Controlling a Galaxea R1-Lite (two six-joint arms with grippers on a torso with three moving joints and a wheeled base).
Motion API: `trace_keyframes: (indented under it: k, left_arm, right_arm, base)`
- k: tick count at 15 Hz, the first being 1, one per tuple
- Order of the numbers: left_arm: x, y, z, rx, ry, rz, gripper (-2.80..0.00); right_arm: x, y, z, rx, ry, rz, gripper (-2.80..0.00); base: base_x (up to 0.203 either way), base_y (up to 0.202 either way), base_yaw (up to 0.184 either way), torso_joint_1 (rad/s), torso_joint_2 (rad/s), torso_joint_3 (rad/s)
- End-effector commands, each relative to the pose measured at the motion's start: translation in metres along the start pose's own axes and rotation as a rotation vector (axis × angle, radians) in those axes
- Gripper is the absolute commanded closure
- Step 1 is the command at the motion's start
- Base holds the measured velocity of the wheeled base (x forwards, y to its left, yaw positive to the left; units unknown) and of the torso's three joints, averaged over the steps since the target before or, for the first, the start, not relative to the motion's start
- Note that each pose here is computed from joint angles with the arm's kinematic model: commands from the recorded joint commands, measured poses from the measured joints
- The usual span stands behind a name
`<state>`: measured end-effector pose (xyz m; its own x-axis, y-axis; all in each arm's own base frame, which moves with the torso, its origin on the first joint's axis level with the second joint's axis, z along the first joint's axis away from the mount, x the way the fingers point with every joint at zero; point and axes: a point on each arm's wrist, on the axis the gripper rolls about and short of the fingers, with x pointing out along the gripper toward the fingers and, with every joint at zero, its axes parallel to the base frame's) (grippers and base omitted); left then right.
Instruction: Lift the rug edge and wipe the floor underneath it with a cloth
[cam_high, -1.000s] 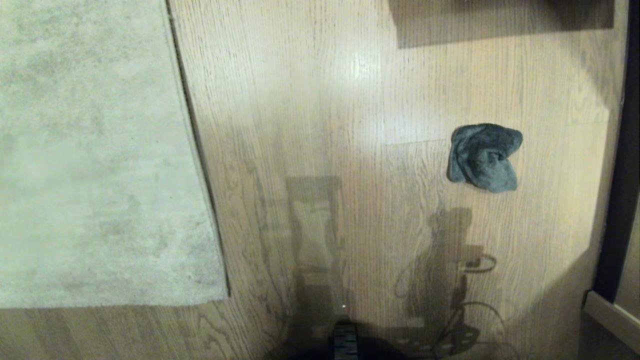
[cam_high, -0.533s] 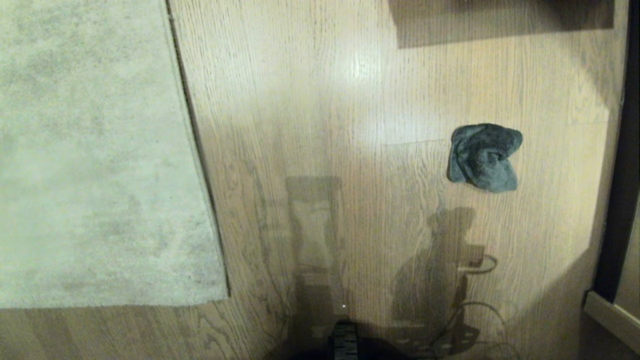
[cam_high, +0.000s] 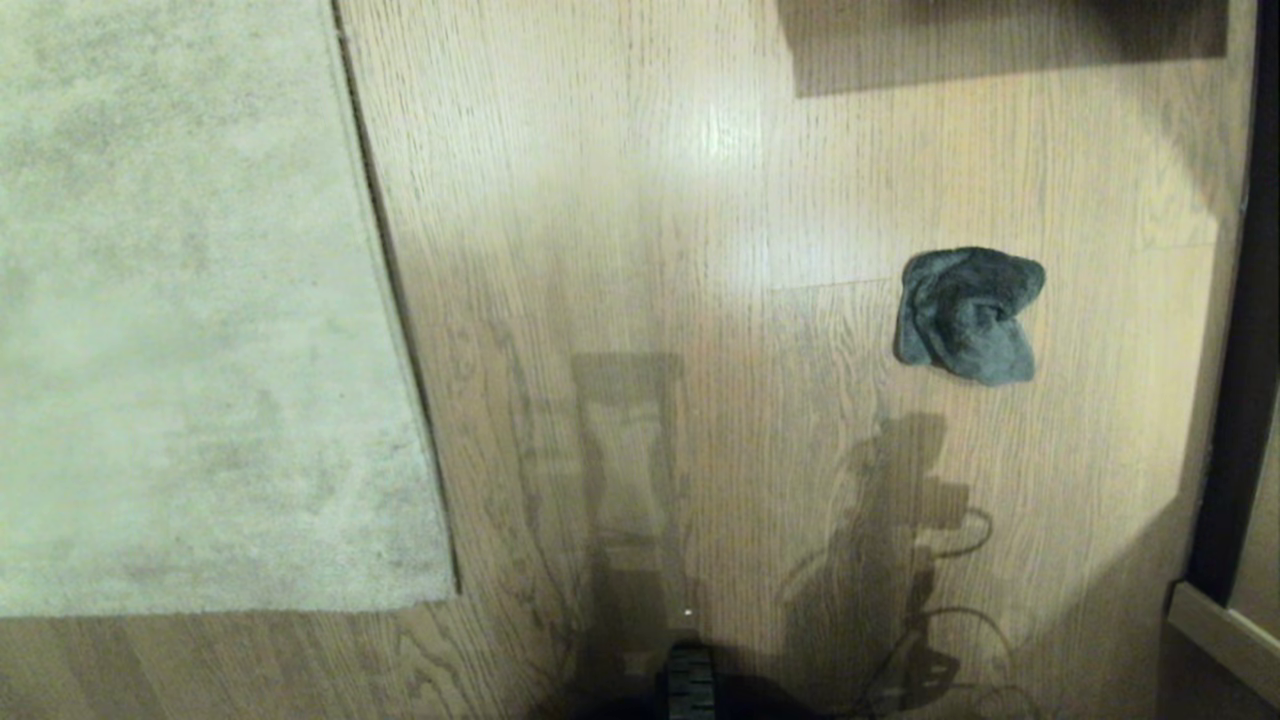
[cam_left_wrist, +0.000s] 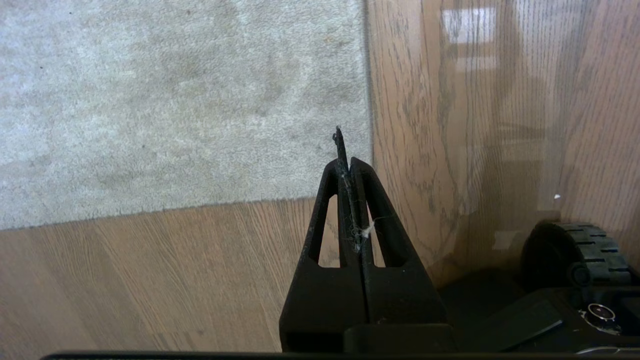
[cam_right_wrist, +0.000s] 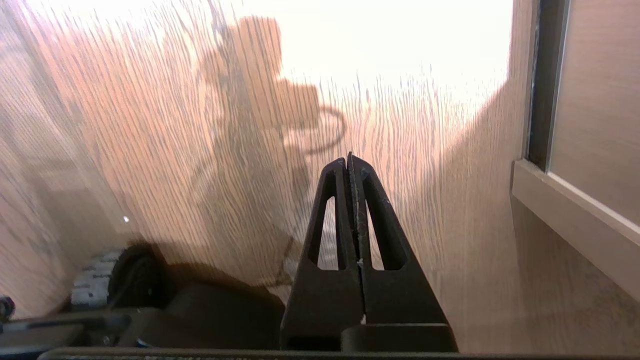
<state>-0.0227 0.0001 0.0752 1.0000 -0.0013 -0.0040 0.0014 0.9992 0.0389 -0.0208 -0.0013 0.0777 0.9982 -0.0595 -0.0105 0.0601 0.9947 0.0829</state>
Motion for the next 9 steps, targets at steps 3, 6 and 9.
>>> trace_keyframes:
  k: [3, 6, 9]
  left_arm:
    - [0.0001, 0.0000, 0.0000, -0.001, 0.001, 0.001, 0.00]
    - [0.0001, 0.0000, 0.0000, -0.001, 0.001, 0.000, 0.00]
    - [0.0001, 0.0000, 0.0000, -0.001, 0.001, 0.000, 0.00]
  right_arm:
    - [-0.0020, -0.0002, -0.0005, 0.004, -0.026, 0.002, 0.00]
    - [-0.0020, -0.0002, -0.0004, 0.004, -0.027, 0.002, 0.00]
    - [-0.0020, -0.0002, -0.0004, 0.004, -0.027, 0.003, 0.00]
  base:
    - [0.000, 0.000, 0.000, 0.000, 0.00, 0.000]
    - [0.000, 0.000, 0.000, 0.000, 0.00, 0.000]
    - [0.000, 0.000, 0.000, 0.000, 0.00, 0.000]
